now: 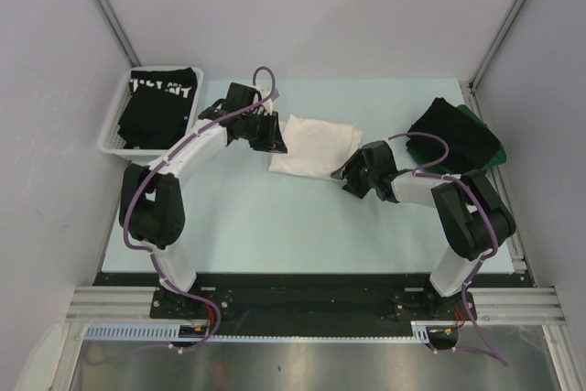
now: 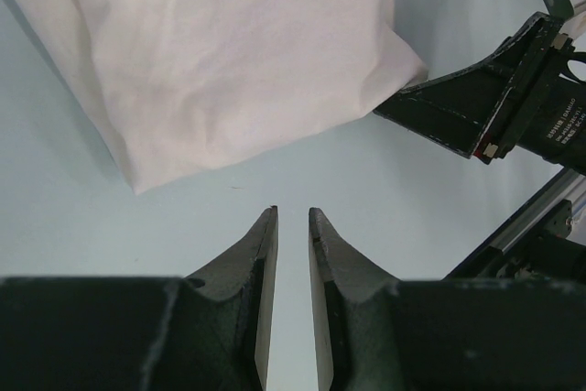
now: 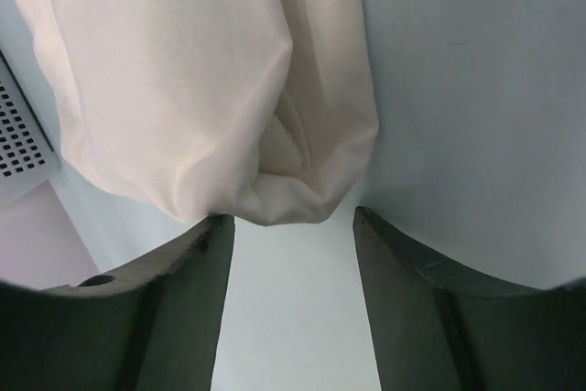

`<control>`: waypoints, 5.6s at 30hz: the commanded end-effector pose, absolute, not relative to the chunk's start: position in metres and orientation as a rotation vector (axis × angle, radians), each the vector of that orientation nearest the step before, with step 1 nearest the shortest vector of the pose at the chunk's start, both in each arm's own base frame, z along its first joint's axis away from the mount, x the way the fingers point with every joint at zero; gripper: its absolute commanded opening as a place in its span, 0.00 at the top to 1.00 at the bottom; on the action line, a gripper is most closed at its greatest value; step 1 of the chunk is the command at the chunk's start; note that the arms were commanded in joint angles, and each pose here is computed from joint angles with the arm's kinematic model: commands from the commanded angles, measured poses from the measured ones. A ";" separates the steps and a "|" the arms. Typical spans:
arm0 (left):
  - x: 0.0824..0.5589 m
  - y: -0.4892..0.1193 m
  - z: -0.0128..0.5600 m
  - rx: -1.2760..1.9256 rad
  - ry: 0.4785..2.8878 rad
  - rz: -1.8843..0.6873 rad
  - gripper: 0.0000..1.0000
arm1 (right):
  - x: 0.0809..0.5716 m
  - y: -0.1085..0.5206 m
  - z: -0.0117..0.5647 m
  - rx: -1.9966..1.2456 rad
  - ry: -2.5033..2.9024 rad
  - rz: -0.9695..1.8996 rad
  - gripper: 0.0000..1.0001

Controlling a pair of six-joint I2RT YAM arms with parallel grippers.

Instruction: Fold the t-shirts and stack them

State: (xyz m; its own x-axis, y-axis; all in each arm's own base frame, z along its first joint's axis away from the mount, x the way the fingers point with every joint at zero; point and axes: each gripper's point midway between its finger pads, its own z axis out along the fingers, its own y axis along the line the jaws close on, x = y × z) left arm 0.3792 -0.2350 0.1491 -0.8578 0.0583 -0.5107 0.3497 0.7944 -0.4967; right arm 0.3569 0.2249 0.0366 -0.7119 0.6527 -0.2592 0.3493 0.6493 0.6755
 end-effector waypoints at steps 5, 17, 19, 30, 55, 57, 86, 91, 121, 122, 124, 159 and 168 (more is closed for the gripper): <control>0.381 -0.236 0.160 0.344 2.461 -0.830 0.76 | 0.350 0.212 0.021 0.765 2.424 0.722 0.56; 0.382 -0.234 0.162 0.346 2.467 -0.811 0.76 | 0.350 0.214 0.016 0.758 2.433 0.736 0.73; 0.382 -0.233 0.163 0.347 2.463 -0.808 0.76 | 0.351 0.213 0.017 0.757 2.429 0.733 0.64; 0.381 -0.232 0.161 0.348 2.471 -0.795 0.76 | 0.355 0.208 0.015 0.728 2.416 0.695 0.88; 0.381 -0.238 0.165 0.352 2.453 -0.840 0.76 | 0.314 0.204 0.062 0.669 2.482 0.703 1.00; 0.381 -0.239 0.163 0.353 2.454 -0.841 0.76 | 0.305 0.206 0.062 0.664 2.506 0.706 1.00; 0.513 -0.270 0.096 0.273 2.468 -0.944 0.63 | 0.239 0.225 0.073 0.564 2.628 0.689 0.97; 0.509 -0.269 0.083 0.263 2.495 -0.973 0.55 | 0.241 0.224 0.072 0.556 2.631 0.694 0.96; 0.491 -0.260 0.039 0.257 2.542 -1.213 0.21 | 0.248 0.219 0.072 0.582 2.621 0.707 0.94; 0.495 -0.260 0.043 0.260 2.509 -1.229 0.19 | 0.247 0.219 0.072 0.585 2.624 0.704 0.95; 0.494 -0.262 0.046 0.249 2.477 -1.292 0.12 | 0.247 0.219 0.071 0.586 2.626 0.700 0.95; 0.465 -0.301 0.027 0.238 2.575 -1.359 0.72 | 0.250 0.219 0.074 0.602 2.605 0.701 0.94; 0.469 -0.306 0.046 0.246 2.517 -1.403 1.00 | 0.246 0.218 0.083 0.551 2.598 0.717 1.00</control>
State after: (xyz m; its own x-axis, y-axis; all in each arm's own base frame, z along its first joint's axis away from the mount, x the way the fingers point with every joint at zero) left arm 0.4626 -0.3011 0.0261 -0.9678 0.0335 -0.2495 0.2269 0.5459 -0.8065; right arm 0.2458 0.2202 0.0705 -0.8509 0.4750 -0.2245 0.3004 0.7905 0.5337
